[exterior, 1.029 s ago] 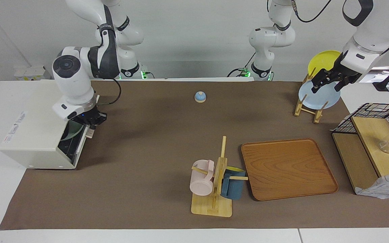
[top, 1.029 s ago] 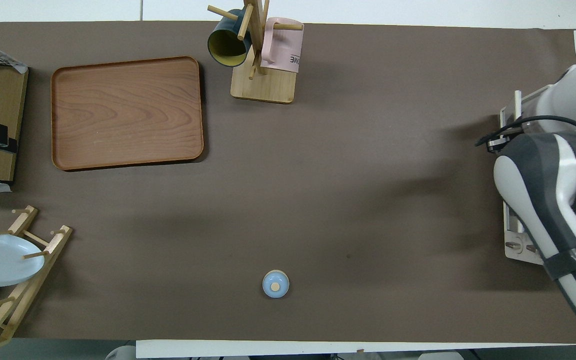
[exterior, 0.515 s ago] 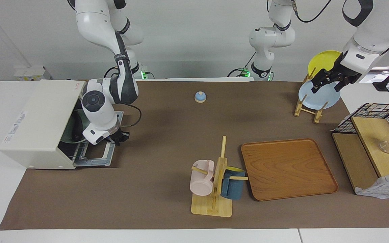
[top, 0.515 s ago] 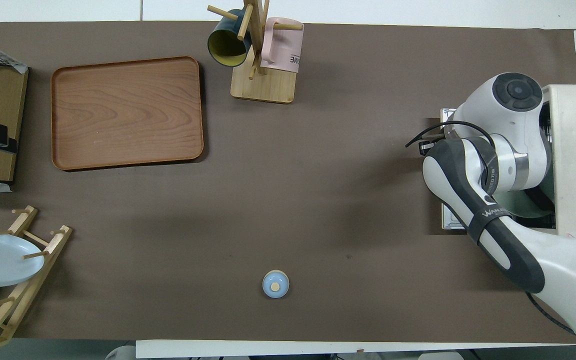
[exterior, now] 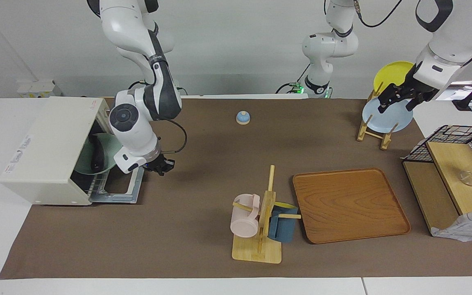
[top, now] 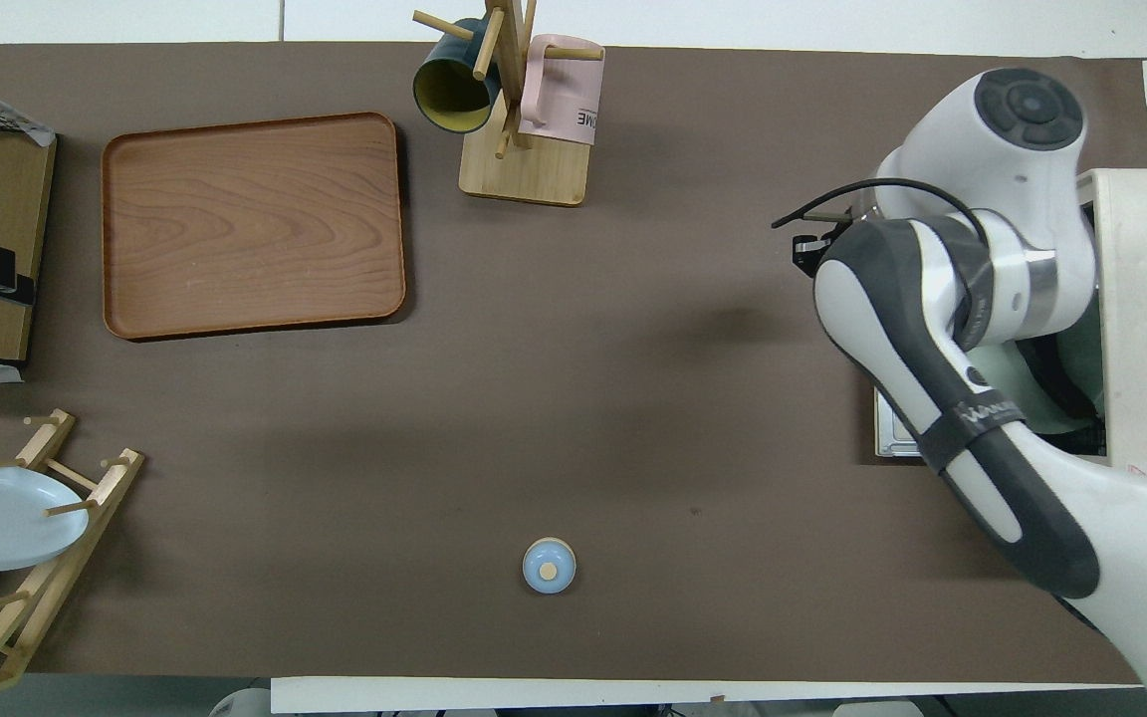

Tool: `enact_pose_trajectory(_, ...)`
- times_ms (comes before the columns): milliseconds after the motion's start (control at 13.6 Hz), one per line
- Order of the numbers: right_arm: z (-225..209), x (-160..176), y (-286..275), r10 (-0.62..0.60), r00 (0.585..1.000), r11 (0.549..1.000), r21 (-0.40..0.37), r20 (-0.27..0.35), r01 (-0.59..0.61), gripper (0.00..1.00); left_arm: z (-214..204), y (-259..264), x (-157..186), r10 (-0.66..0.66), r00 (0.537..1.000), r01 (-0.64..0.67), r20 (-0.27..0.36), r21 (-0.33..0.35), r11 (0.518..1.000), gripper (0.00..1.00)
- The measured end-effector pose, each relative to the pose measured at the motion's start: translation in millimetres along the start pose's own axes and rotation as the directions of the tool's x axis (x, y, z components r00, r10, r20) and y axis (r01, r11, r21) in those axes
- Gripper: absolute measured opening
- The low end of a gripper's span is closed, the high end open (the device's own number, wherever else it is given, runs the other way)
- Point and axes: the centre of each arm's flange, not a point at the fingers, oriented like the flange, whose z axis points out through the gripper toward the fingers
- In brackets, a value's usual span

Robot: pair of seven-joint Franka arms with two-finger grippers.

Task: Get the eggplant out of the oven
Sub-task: 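Reach into the oven and grasp the green plate with the right gripper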

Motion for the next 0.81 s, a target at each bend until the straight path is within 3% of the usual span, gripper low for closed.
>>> enact_pose_trajectory(147,-11,1,53,0.055,0.998,0.998,-0.030,0.016,-0.054,0.34,0,0,0,0.000,1.000,0.000,0.000,0.000,1.000,1.00)
enact_pose_trajectory(368,7,-1,92,0.085,0.995,0.993,-0.083,0.044,-0.081,0.38,0,0,0,0.000,1.000,0.000,0.000,0.000,1.000,1.00)
enact_pose_trajectory(441,15,-3,93,0.083,0.995,0.993,-0.087,0.050,-0.079,0.43,0,0,0,0.000,1.000,0.000,0.000,0.000,1.000,1.00)
enact_pose_trajectory(809,36,-13,97,0.042,0.998,0.992,-0.118,0.041,-0.036,0.44,0,0,0,0.000,1.000,0.000,0.000,0.000,1.000,1.00)
